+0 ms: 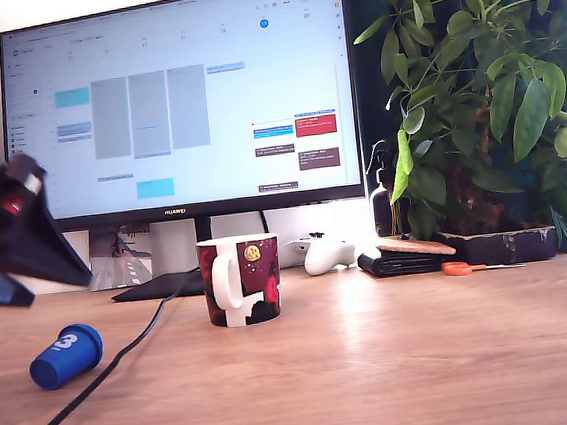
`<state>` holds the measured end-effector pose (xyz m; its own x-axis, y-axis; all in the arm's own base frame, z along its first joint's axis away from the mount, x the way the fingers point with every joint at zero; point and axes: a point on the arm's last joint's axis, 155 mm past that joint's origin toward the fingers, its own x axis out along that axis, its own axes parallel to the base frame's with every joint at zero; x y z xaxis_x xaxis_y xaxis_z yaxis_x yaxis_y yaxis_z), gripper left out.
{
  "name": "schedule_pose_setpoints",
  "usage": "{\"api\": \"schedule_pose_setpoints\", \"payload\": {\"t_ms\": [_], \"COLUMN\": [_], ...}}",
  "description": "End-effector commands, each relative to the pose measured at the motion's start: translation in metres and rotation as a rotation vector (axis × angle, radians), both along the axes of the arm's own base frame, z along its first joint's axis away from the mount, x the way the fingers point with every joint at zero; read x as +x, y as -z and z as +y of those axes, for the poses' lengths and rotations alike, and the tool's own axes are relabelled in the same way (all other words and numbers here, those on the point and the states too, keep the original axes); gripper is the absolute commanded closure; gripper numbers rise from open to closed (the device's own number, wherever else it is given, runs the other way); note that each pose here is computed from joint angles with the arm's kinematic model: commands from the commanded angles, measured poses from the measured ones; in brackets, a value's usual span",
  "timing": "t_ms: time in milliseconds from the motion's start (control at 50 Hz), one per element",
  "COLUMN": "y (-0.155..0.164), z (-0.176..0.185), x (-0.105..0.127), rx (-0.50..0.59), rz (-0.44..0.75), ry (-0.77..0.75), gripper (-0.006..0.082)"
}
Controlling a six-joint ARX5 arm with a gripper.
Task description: Pick the blue coffee capsule and place it inside the red coffee cup
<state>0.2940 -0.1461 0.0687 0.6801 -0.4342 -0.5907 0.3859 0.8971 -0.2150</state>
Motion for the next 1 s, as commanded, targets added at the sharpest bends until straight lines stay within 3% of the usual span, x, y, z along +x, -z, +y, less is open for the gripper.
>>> {"api": "schedule_pose_setpoints", "payload": {"t_ms": [0,360,440,540,640,680,980], "y": [0.01,0.049,0.056,0.062,0.064,0.064,0.062], "z": [0.0,0.005,0.006,0.007,0.006,0.005,-0.007], "x": [0.003,0.012,0.011,0.009,0.008,0.007,0.002], "rx": [0.021,0.097,0.107,0.116,0.116,0.111,0.088], "rz": [0.02,0.091,0.11,0.129,0.136,0.139,0.147], "ry": [-0.002,-0.027,-0.027,-0.027,-0.022,-0.017,0.031], "gripper": [-0.0025,-0.0019,0.0014,0.019,0.0488,0.0556,0.0715]}}
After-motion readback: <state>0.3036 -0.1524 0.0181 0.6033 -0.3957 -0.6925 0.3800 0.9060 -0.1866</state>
